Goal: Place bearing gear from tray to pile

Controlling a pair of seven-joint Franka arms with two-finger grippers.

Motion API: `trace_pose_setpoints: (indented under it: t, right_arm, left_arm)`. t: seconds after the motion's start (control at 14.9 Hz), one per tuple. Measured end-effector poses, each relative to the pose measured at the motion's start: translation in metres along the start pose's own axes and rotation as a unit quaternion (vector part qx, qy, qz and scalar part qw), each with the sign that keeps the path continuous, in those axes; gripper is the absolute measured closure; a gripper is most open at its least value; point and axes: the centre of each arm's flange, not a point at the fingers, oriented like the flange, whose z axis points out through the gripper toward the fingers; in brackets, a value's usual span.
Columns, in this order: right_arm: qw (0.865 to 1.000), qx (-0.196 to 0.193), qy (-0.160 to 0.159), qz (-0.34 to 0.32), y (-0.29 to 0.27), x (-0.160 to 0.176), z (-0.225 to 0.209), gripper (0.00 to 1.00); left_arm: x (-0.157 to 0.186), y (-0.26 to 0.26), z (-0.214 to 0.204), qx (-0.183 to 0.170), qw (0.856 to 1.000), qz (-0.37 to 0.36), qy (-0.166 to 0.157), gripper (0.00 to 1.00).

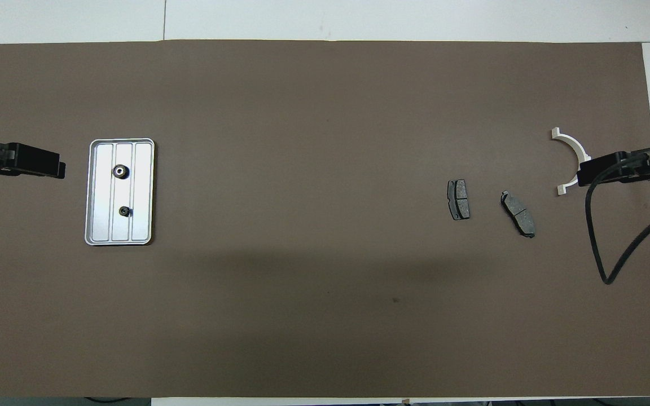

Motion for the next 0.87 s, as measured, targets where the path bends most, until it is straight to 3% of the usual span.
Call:
trace_pose_setpoints:
  t: [0.4, 0.87]
  right_arm:
    - [1.000, 0.000, 0.000, 0.000, 0.000, 0.000, 0.000, 0.00]
    - [1.000, 0.000, 0.000, 0.000, 0.000, 0.000, 0.000, 0.00]
  left_arm:
    - [-0.003, 0.001, 0.009, 0.000, 1.000, 0.000, -0.010, 0.00]
    - [-0.009, -0.028, 0.096, 0.004, 1.000, 0.003, 0.008, 0.00]
